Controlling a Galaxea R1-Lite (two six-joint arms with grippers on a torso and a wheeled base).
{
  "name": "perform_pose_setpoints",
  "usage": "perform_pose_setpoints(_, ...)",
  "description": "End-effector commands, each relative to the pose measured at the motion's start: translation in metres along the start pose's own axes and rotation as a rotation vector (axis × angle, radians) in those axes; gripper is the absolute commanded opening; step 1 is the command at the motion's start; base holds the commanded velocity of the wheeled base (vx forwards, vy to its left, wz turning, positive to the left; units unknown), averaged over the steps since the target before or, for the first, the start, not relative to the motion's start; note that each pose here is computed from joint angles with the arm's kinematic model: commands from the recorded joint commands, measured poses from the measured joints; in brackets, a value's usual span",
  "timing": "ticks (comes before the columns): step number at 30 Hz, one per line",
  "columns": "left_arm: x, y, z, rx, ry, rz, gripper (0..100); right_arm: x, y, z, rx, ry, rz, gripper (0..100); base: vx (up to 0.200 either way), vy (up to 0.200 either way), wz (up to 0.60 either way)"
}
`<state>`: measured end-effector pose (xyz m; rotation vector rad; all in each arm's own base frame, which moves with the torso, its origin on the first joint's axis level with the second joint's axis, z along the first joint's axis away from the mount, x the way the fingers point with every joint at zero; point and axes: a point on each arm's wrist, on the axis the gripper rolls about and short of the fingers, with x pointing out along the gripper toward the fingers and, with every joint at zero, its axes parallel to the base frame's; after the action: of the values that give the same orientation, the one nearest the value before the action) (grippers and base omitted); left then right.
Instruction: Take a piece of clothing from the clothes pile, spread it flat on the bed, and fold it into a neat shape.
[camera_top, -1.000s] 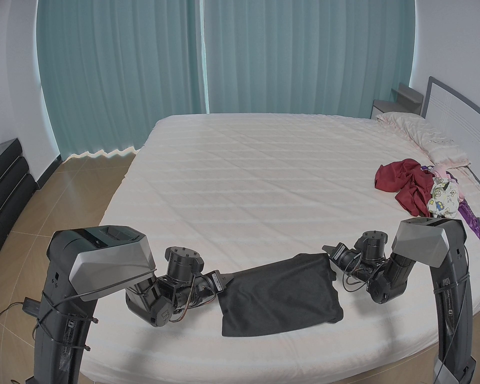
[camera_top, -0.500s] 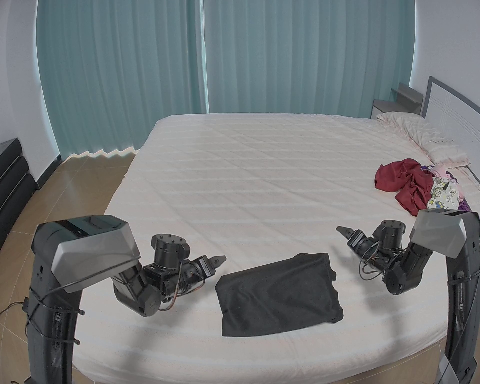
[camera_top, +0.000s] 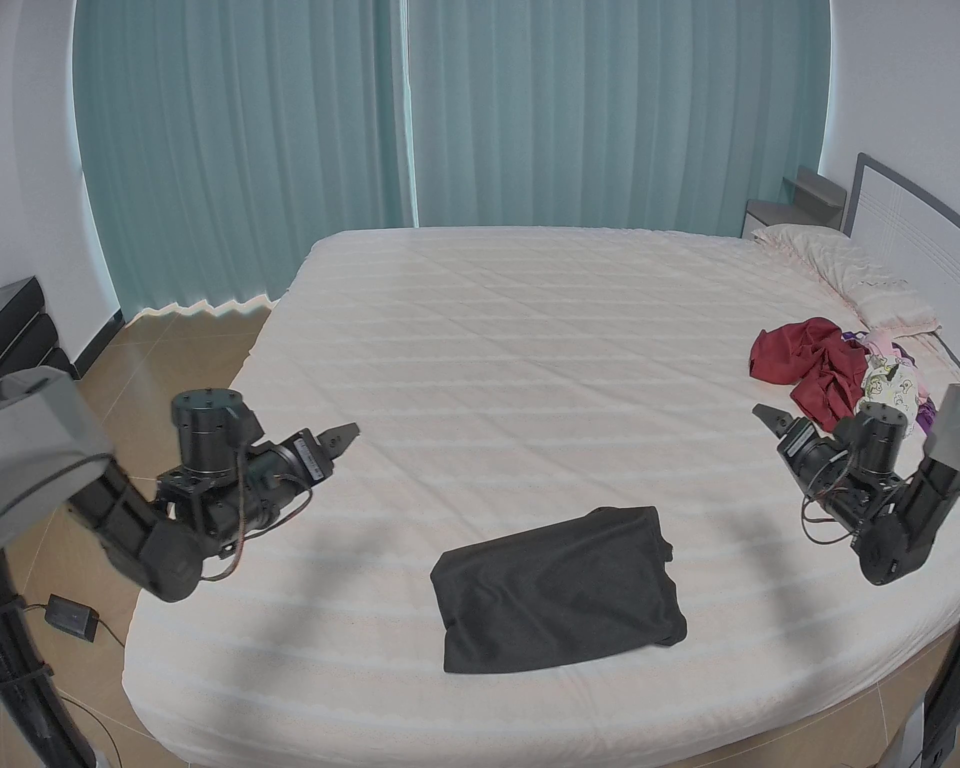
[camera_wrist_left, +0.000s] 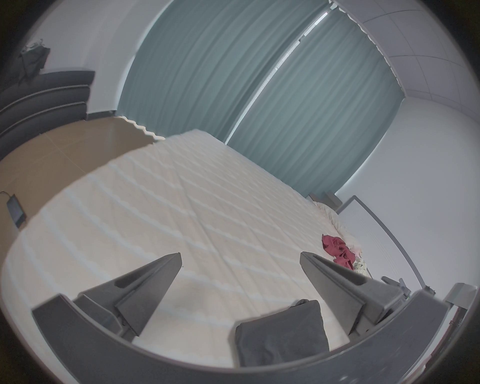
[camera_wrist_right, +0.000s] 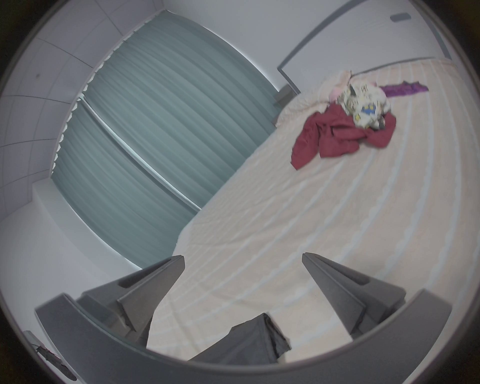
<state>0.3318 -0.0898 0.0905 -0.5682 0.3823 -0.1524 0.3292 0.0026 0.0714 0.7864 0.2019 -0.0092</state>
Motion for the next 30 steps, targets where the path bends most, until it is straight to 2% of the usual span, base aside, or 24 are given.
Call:
perform_pose_setpoints(1,-0.102,0.002,0.025,-0.006,-0.14,0.024,100,-0.095,0.035,0.032,-0.065,-0.12,0.091,100,0.0,0.0,0.0)
perform_pose_setpoints(3,-0.135,0.006,0.029,-0.012,-0.222,0.067,100,-0.141,0.04,0.031,-0.155,-0.159,0.123,100,0.0,0.0,0.0)
perform_pose_setpoints(6,-0.164,0.009,0.023,0.023,-0.28,0.12,100,-0.175,0.042,0.03,-0.215,-0.197,0.151,100,0.0,0.0,0.0)
perform_pose_setpoints(12,-0.224,0.024,-0.007,0.113,-0.317,0.146,100,-0.229,0.042,0.025,-0.242,-0.276,0.176,100,0.0,0.0,0.0)
perform_pose_setpoints(14,-0.239,0.029,-0.015,0.115,-0.354,0.171,100,-0.248,0.039,0.022,-0.246,-0.286,0.153,100,0.0,0.0,0.0)
perform_pose_setpoints(16,-0.252,0.029,-0.015,0.113,-0.413,0.185,100,-0.271,0.037,0.016,-0.265,-0.299,0.17,100,0.0,0.0,0.0)
perform_pose_setpoints(18,-0.271,0.031,-0.019,0.109,-0.458,0.191,100,-0.292,0.03,0.006,-0.323,-0.284,0.174,100,0.0,0.0,0.0)
perform_pose_setpoints(20,-0.283,0.034,-0.026,0.133,-0.454,0.203,100,-0.306,0.02,-0.006,-0.396,-0.25,0.144,100,0.0,0.0,0.0)
perform_pose_setpoints(21,-0.283,0.034,-0.026,0.133,-0.454,0.203,100,-0.306,0.02,-0.006,-0.396,-0.25,0.144,100,0.0,0.0,0.0)
perform_pose_setpoints(22,-0.299,0.043,-0.039,0.203,-0.419,0.235,100,-0.323,0.008,-0.021,-0.462,-0.213,0.123,100,0.0,0.0,0.0)
perform_pose_setpoints(28,-0.329,0.059,-0.068,0.288,-0.422,0.246,100,-0.351,-0.013,-0.046,-0.481,-0.158,0.123,100,0.0,0.0,0.0)
perform_pose_setpoints(30,-0.335,0.066,-0.079,0.303,-0.415,0.26,100,-0.353,-0.02,-0.053,-0.512,-0.137,0.114,100,0.0,0.0,0.0)
